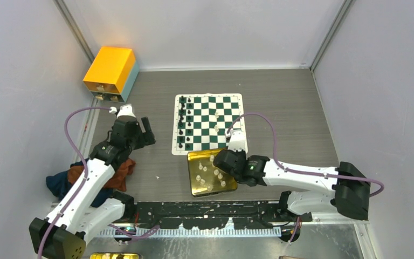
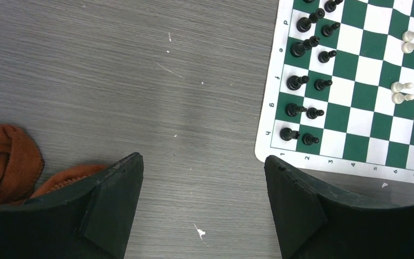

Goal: Set up the chess pieces on the board
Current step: Pick up the storage box at the center of the board.

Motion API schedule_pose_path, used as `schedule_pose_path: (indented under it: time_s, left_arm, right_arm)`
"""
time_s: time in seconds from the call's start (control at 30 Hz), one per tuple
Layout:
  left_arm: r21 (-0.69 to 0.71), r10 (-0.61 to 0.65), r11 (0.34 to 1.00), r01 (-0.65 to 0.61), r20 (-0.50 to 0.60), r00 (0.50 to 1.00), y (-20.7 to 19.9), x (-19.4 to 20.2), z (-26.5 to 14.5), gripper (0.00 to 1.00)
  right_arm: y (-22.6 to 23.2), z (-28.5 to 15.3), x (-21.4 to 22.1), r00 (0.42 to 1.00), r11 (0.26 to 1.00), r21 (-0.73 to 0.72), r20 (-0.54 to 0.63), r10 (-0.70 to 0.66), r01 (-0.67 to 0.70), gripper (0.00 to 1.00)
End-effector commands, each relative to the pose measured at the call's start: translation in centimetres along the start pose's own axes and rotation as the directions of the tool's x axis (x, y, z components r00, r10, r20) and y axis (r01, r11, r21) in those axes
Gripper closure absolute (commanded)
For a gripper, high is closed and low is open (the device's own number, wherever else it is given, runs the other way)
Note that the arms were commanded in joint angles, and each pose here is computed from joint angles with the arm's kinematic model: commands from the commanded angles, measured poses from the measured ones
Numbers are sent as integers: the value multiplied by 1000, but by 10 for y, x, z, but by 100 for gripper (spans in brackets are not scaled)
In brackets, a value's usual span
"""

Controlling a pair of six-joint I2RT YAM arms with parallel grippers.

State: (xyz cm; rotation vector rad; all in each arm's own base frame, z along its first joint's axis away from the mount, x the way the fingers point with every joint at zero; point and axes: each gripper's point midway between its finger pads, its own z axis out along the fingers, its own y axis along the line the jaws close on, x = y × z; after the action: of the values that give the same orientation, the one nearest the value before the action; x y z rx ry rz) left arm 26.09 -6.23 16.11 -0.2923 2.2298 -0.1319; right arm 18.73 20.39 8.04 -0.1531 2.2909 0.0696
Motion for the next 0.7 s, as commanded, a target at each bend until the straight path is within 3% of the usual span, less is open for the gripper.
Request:
schedule_pose_path:
  time_s: [0.0, 0.3, 0.67]
  left_arm:
    - [8, -18, 1000, 18, 35, 999, -5, -9, 3, 17]
    - [7, -11, 1000, 11, 35, 999, -6, -9, 5, 17]
    - [28, -18, 999, 17, 30, 999, -13, -10, 8, 17]
  right_arm:
    - [-3, -24, -61, 987, 997, 18, 142, 69, -72, 100]
    - [-64, -35, -126, 969, 983, 104, 211, 127, -152, 100]
    - [-173, -1, -187, 934, 901, 278, 227, 277, -334, 100]
